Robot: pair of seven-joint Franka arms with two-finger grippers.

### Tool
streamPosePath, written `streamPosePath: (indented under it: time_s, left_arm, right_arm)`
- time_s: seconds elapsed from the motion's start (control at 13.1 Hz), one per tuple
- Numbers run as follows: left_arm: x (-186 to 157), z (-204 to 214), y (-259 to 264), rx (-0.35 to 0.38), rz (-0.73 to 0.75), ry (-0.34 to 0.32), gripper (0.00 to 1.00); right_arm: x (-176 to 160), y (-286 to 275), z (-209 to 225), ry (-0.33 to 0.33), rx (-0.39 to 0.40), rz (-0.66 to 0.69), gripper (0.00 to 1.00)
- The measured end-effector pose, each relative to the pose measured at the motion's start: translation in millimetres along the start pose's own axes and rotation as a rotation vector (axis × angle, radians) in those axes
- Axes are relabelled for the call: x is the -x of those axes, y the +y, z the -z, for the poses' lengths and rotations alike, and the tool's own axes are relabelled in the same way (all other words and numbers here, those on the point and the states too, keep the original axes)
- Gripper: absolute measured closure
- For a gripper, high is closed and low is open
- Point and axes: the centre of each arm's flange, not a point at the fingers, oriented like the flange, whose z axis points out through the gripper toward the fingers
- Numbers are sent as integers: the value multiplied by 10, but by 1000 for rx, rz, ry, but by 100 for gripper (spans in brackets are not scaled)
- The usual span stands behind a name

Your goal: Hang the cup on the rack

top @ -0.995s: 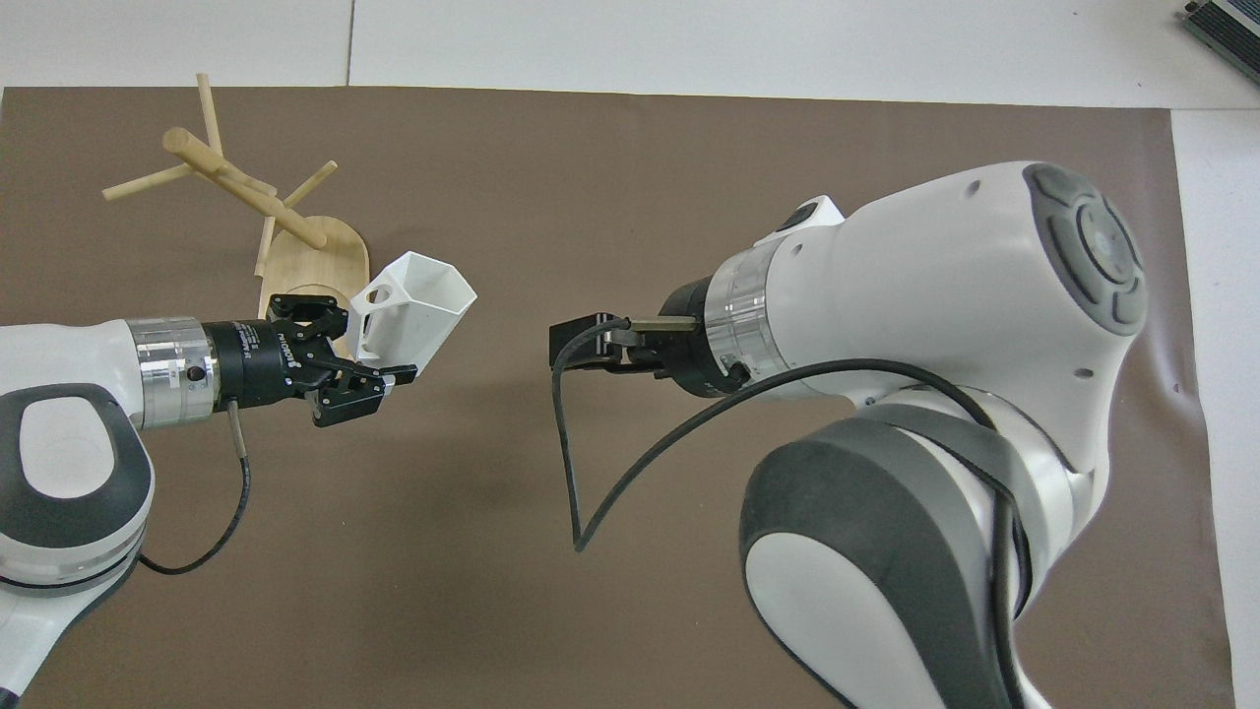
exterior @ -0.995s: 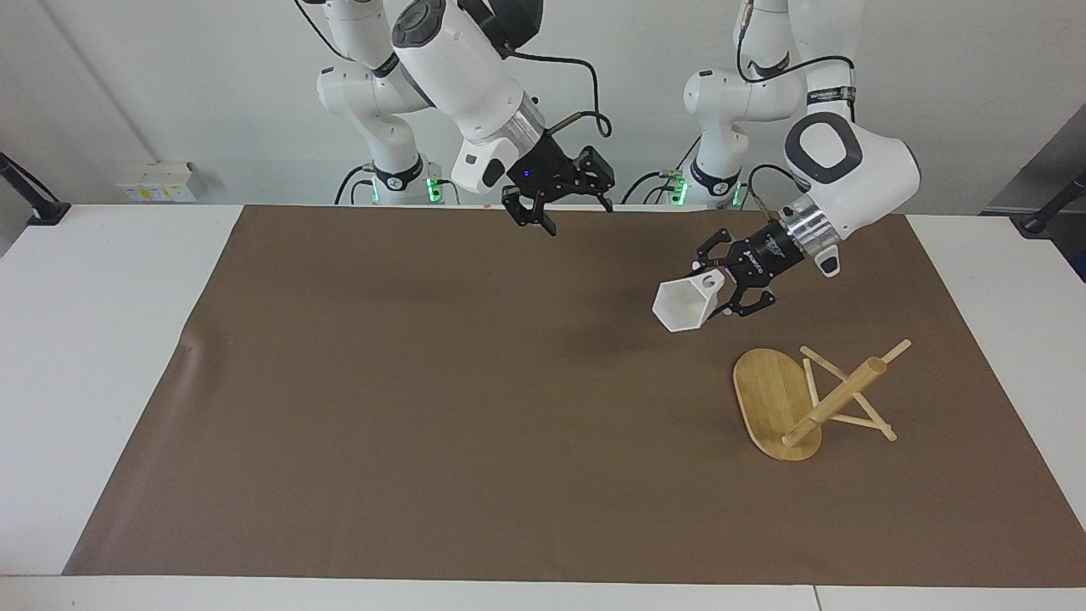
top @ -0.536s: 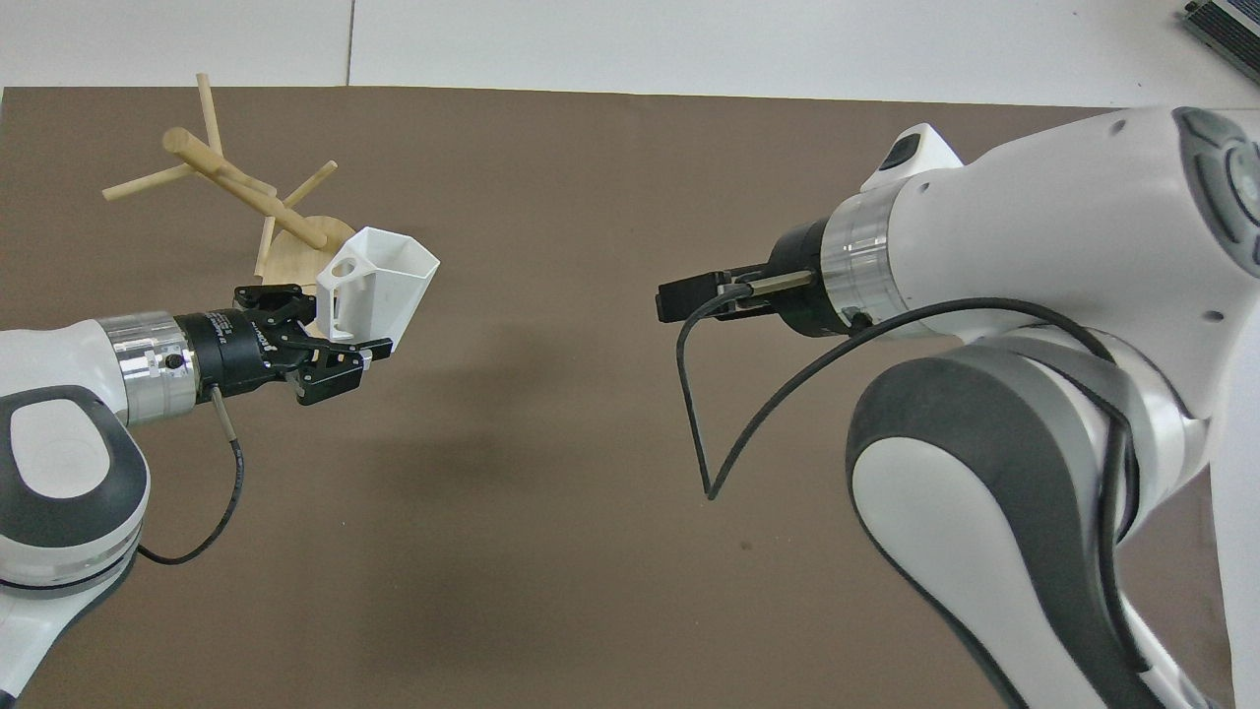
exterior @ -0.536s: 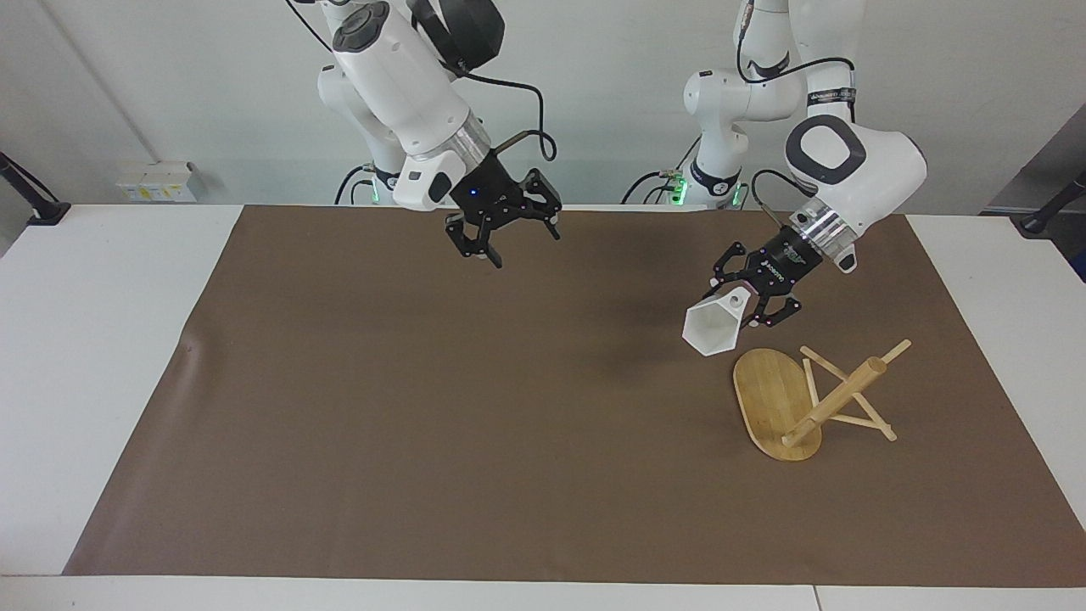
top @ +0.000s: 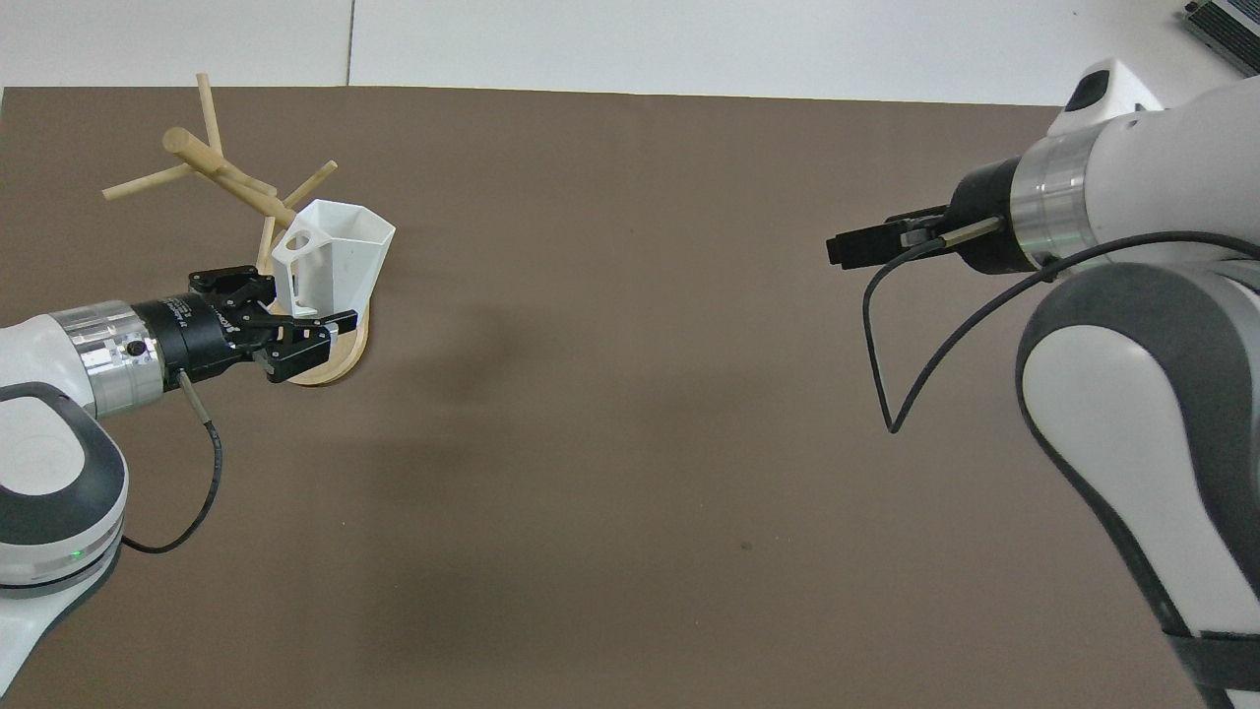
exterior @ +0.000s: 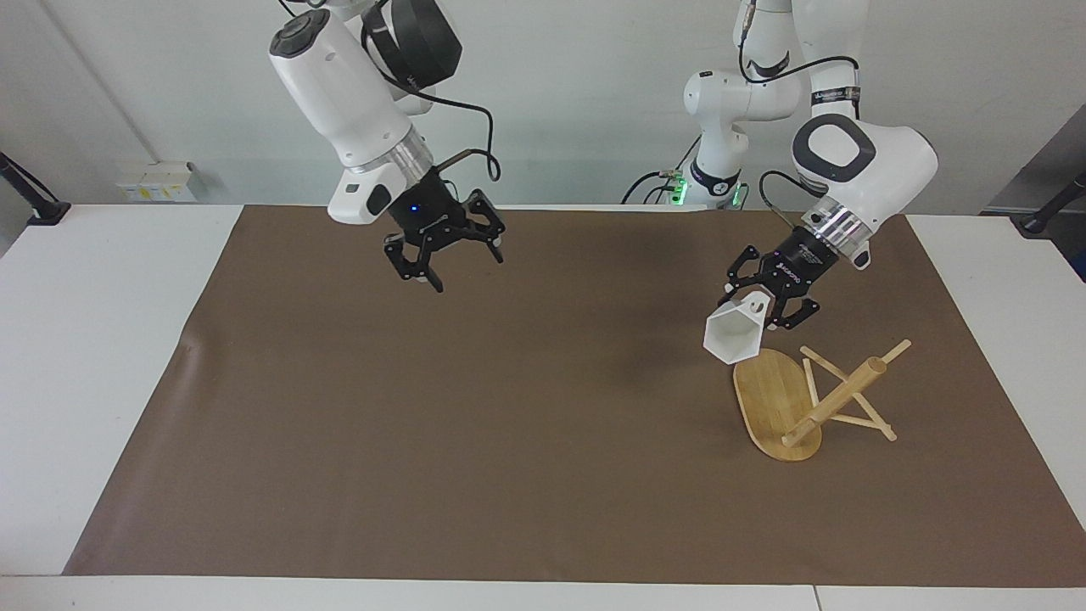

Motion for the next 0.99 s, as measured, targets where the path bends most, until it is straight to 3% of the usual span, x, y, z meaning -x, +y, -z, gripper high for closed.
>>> streamPosePath:
  time_s: [0.61, 0.99]
  left_arm:
    - [88, 54, 99, 103, 38, -38, 30]
    - [113, -2, 64, 127, 34, -42, 30]
  right_arm:
    - [145, 990, 254, -34, 138, 251, 0]
    - [303, 1439, 499, -52, 192, 207, 0]
